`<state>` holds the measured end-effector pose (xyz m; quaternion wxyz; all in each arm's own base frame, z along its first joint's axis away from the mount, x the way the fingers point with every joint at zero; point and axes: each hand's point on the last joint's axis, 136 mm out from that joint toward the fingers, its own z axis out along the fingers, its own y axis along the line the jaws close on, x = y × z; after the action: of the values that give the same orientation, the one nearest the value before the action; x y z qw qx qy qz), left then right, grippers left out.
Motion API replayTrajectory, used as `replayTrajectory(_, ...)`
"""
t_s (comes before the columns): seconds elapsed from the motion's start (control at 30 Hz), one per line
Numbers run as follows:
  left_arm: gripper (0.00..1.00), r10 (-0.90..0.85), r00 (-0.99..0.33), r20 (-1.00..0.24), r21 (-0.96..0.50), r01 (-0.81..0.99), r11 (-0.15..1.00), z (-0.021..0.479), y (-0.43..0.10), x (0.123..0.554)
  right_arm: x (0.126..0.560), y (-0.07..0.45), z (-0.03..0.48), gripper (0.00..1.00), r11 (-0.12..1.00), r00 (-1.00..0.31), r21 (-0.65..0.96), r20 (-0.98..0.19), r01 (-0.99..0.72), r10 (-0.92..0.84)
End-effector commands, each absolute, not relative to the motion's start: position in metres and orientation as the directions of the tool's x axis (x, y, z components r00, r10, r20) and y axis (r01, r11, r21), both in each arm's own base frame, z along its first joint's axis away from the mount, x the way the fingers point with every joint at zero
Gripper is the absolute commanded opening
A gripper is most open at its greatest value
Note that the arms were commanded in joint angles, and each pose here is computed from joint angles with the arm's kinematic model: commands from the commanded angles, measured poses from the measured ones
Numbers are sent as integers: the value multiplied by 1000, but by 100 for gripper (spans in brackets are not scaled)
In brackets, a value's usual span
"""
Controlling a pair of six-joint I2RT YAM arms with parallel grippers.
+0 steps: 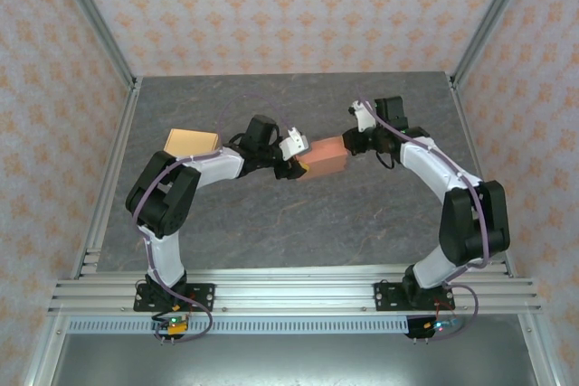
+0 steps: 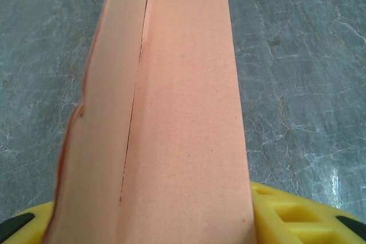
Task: Fold the paper box
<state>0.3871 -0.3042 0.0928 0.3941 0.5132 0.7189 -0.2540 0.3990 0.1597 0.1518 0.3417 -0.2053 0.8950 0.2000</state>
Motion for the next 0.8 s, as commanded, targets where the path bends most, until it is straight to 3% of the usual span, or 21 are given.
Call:
replayTrajectory(0.0, 50, 531, -167, -831, 51, 927, 372, 96, -305, 398, 402, 165, 152, 9, 860, -682, 195, -699, -472, -215)
replayTrajectory(0.3, 52, 498, -192, -846, 50, 901, 431, 105, -300, 413, 397, 156, 135, 2, 900, -686, 186, -712, -394, -154)
replayTrajectory(0.57, 61, 469, -224, -854, 48, 865, 500, 104, -292, 422, 395, 149, 131, 0, 924, -648, 163, -754, -345, -109)
replayTrajectory(0.7, 79, 441, -238, -865, 43, 841, 540, 113, -285, 419, 398, 143, 134, 0, 938, -639, 166, -765, -304, -72)
replayTrajectory(0.73, 95, 431, -241, -869, 39, 837, 546, 118, -283, 415, 399, 143, 138, 0, 940, -634, 175, -772, -292, -53)
replayTrajectory(0.77, 100, 420, -243, -874, 40, 826, 562, 123, -280, 413, 399, 143, 140, 0, 942, -628, 179, -778, -284, -41)
